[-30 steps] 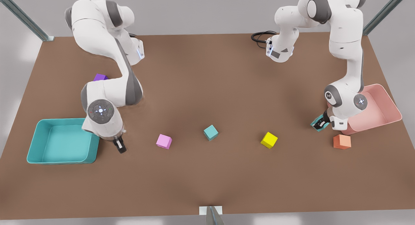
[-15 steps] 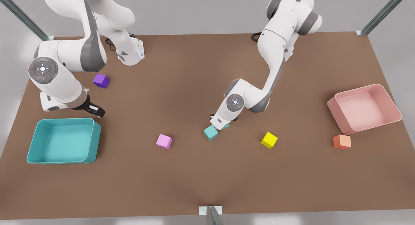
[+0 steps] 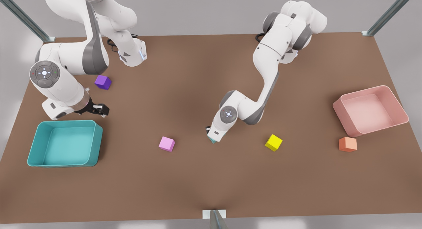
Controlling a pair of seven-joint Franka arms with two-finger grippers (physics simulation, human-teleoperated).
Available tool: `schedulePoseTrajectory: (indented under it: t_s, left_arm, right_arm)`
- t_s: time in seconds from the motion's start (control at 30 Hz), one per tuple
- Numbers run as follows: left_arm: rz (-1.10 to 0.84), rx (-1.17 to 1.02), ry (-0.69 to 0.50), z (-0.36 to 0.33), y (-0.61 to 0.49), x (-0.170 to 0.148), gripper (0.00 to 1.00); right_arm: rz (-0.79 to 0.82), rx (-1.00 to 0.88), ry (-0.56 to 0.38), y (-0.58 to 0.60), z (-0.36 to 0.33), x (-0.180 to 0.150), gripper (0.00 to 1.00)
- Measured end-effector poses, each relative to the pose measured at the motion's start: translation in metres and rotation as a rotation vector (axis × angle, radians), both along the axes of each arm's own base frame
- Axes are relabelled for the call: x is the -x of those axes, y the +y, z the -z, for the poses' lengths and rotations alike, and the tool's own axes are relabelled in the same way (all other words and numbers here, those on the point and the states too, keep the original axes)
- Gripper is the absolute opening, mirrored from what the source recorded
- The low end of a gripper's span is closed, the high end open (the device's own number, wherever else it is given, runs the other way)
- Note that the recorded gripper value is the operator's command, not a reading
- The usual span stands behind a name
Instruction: Stack the two blue cubes on top of each other
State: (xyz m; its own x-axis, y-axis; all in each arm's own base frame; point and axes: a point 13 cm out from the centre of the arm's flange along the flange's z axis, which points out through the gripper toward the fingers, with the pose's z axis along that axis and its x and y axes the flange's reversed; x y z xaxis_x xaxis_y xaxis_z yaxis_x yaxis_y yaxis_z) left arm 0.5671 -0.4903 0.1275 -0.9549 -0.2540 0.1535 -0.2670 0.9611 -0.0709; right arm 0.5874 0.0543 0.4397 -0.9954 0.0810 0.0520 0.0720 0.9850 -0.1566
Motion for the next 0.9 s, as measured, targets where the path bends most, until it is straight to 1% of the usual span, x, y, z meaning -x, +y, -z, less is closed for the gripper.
schedulePoseTrajectory:
  t_s: [0.13,0.17,0.2,0.57,0.7,0.77,0.83,0.9]
  left_arm:
    - [-0.028,-0.006,0.025,0.012,-0.006,0.01,0.62]
    - [-0.034,-0.006,0.026,0.012,-0.008,0.01,0.66]
    - [-0.041,-0.006,0.027,0.012,-0.009,0.011,1.0]
    - [-0.098,-0.019,0.042,0.013,-0.008,0.012,1.0]
    - [-0.104,-0.021,0.049,-0.011,-0.009,0.015,1.0]
    - [-0.105,-0.01,0.041,-0.036,-0.012,0.011,1.0]
    - [-0.117,0.006,0.026,-0.085,-0.007,-0.004,1.0]
    - [-0.199,0.034,-0.003,-0.178,0.056,-0.049,1.0]
  right_arm:
    - [-0.043,-0.003,0.007,-0.001,0.0,0.0,1.0]
    - [-0.053,-0.004,0.009,-0.001,0.0,0.0,1.0]
    - [-0.063,-0.004,0.012,0.0,0.001,0.0,1.0]
    - [-0.137,-0.009,0.025,0.0,0.002,0.0,1.0]
    - [-0.156,-0.009,0.032,0.001,0.004,0.0,1.0]
    - [-0.163,-0.01,0.033,0.001,0.004,0.0,1.0]
    - [-0.17,-0.01,0.034,0.0,0.004,-0.001,1.0]
    - [-0.174,-0.011,0.034,-0.001,0.004,-0.001,1.0]
